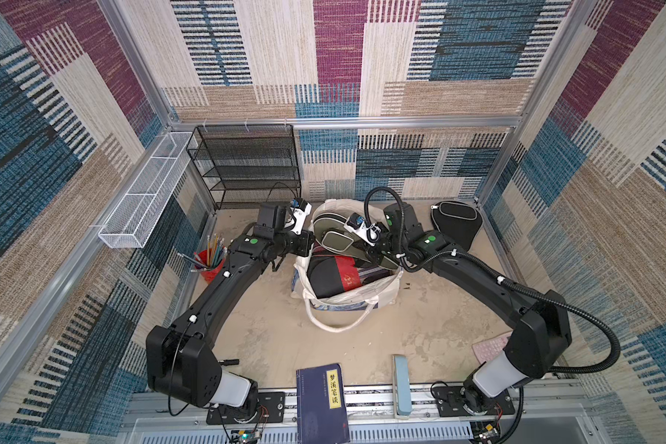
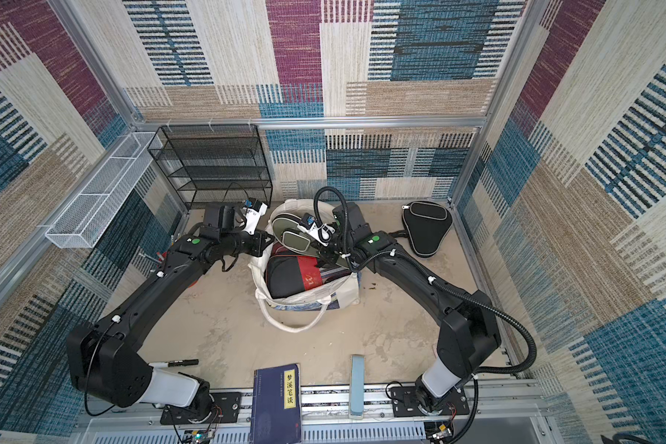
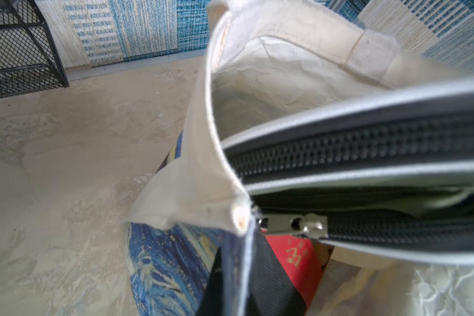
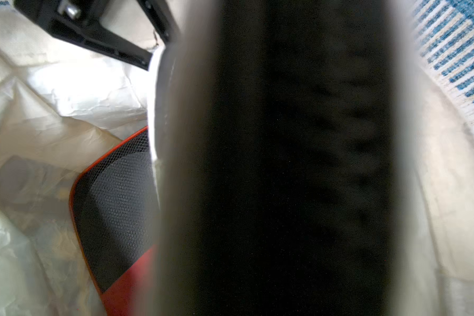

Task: Remove the ping pong set from the canvas bag
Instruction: Pick up the ping pong set from the canvas bag, then place the ping pong set at the center of the board.

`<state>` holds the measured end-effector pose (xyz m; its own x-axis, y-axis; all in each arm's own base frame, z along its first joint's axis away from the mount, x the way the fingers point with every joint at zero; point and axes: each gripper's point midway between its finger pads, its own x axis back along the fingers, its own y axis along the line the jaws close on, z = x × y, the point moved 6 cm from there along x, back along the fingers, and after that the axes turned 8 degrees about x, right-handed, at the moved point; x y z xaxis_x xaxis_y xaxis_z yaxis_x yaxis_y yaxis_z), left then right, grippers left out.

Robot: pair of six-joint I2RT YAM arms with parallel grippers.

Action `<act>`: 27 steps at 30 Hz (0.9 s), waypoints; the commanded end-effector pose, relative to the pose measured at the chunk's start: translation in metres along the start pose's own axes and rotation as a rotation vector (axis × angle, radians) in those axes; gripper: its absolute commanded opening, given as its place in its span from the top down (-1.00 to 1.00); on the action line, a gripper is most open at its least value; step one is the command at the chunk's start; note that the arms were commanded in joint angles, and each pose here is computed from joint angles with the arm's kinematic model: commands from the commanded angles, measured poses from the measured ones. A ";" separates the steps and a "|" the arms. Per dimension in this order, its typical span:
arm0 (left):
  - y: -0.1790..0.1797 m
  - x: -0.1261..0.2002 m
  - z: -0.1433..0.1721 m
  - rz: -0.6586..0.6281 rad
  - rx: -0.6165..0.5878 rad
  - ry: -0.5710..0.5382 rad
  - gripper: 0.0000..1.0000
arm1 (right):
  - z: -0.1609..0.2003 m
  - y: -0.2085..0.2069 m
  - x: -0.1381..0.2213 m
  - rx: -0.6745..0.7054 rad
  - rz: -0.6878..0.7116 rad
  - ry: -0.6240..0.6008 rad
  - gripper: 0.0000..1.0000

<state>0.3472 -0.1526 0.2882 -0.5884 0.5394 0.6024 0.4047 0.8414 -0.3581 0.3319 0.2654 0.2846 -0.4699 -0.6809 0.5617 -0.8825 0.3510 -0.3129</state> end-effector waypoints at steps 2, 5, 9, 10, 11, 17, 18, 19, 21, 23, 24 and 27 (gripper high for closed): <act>-0.006 0.005 0.001 0.037 -0.023 0.007 1.00 | -0.020 -0.003 0.021 0.014 0.019 -0.051 1.00; -0.006 0.006 0.000 0.029 -0.029 0.003 1.00 | -0.041 -0.008 0.046 0.019 0.059 -0.116 1.00; -0.004 0.004 0.001 0.021 -0.028 0.008 1.00 | -0.067 -0.012 0.084 0.021 0.118 -0.204 1.00; -0.004 0.003 0.002 0.020 -0.026 0.010 1.00 | -0.072 -0.011 0.093 0.020 0.127 -0.222 1.00; -0.004 0.003 0.002 0.023 -0.028 0.010 1.00 | -0.076 -0.013 0.102 0.011 0.148 -0.235 1.00; -0.004 0.003 0.002 0.020 -0.028 0.009 1.00 | -0.096 -0.024 0.171 -0.108 0.316 -0.298 1.00; -0.004 0.004 0.003 0.019 -0.027 0.007 1.00 | -0.095 -0.025 0.184 -0.135 0.343 -0.305 1.00; -0.004 0.004 0.003 0.021 -0.031 0.004 1.00 | -0.097 -0.027 0.201 -0.158 0.367 -0.326 1.00; -0.004 0.004 0.003 0.022 -0.032 0.001 1.00 | -0.094 -0.029 0.225 -0.211 0.407 -0.332 1.00; -0.004 0.004 0.003 0.026 -0.034 -0.003 1.00 | -0.080 -0.035 0.239 -0.285 0.456 -0.302 1.00; -0.005 0.004 0.003 0.030 -0.035 -0.005 1.00 | -0.071 -0.039 0.244 -0.324 0.477 -0.281 1.00; -0.006 0.003 0.002 0.041 -0.037 -0.006 1.00 | -0.031 -0.051 0.251 -0.463 0.514 -0.229 1.00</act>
<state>0.3423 -0.1525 0.2867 -0.5806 0.5460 0.6040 0.4115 0.8369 -0.3610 0.2550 0.1146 0.4892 -0.8511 -0.5035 0.1489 -0.5251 0.8165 -0.2400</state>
